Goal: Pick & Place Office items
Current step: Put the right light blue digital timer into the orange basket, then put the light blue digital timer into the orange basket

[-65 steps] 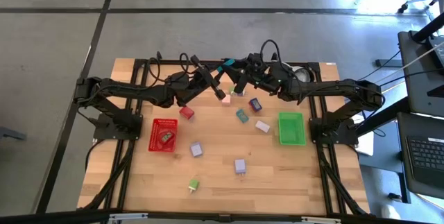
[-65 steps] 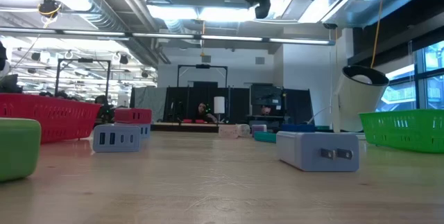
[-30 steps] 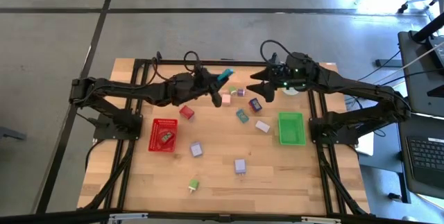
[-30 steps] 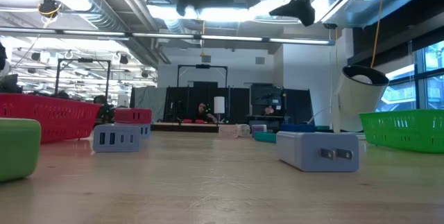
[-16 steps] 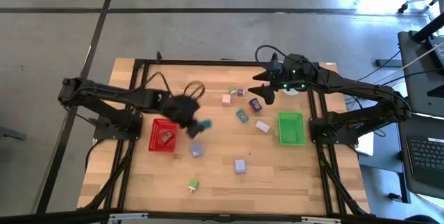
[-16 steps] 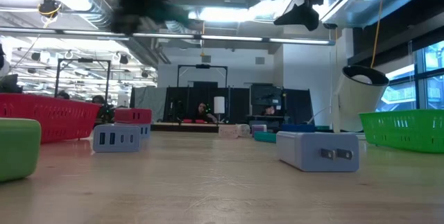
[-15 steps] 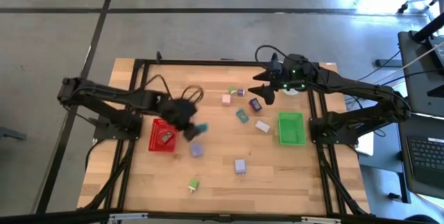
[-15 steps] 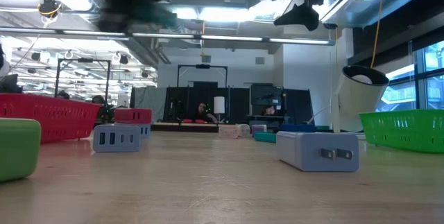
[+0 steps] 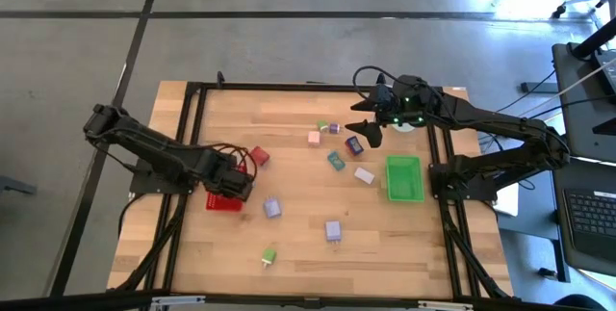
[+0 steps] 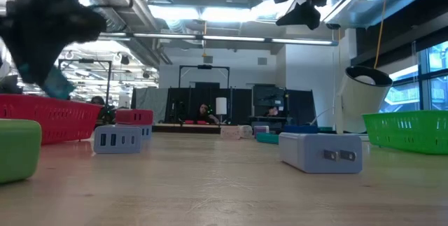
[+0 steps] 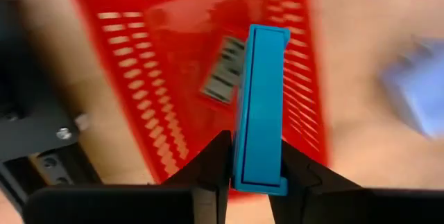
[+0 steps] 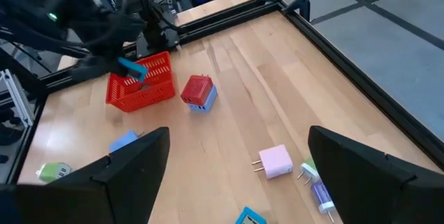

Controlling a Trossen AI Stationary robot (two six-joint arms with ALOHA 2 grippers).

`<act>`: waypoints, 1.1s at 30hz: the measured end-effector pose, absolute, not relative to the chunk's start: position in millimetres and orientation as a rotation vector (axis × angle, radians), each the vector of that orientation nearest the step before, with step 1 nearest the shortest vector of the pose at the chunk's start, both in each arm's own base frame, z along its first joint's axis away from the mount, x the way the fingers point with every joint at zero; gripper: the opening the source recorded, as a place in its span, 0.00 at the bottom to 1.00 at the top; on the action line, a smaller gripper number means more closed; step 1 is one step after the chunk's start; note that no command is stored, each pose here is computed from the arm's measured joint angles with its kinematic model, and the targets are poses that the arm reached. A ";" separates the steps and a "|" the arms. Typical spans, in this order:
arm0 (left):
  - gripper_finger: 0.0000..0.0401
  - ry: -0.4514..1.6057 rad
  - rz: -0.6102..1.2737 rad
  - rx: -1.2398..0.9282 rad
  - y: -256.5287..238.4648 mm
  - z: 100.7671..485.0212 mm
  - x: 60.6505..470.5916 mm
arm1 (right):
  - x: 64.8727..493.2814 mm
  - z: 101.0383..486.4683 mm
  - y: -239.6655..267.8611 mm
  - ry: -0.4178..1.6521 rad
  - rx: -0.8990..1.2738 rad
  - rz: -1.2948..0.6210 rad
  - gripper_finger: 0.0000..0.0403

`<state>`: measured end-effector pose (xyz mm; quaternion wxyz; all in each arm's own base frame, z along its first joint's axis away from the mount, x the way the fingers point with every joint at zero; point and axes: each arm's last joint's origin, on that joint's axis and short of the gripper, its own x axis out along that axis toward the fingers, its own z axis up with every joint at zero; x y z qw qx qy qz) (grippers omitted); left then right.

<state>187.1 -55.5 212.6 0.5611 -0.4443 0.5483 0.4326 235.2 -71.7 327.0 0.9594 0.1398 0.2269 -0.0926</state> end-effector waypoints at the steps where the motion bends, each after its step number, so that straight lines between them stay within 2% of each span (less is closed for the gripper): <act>1: 0.16 1.297 1.049 -1.049 -55.0 207.1 185.2 | 235.2 327.1 -71.7 0.460 0.283 -0.188 0.86; 11: 0.18 1.243 1.147 -1.021 -49.9 193.7 181.8 | 234.8 326.1 -71.6 0.469 0.293 -0.190 0.86; 22: 0.41 1.262 1.138 -1.033 -50.5 194.5 181.9 | 233.6 323.9 -71.2 0.495 0.296 -0.191 0.86; 27: 0.46 1.254 1.056 -1.007 -50.9 210.9 186.4 | 232.2 313.1 -72.6 0.582 0.387 -0.319 0.86; 30: 0.46 1.219 1.030 -0.971 -48.2 226.3 190.3 | 234.5 303.1 -74.0 0.636 0.471 -0.429 0.86; 33: 0.46 1.162 0.989 -0.908 -44.6 242.5 196.7 | 243.2 291.9 -72.0 0.687 0.513 -0.452 0.86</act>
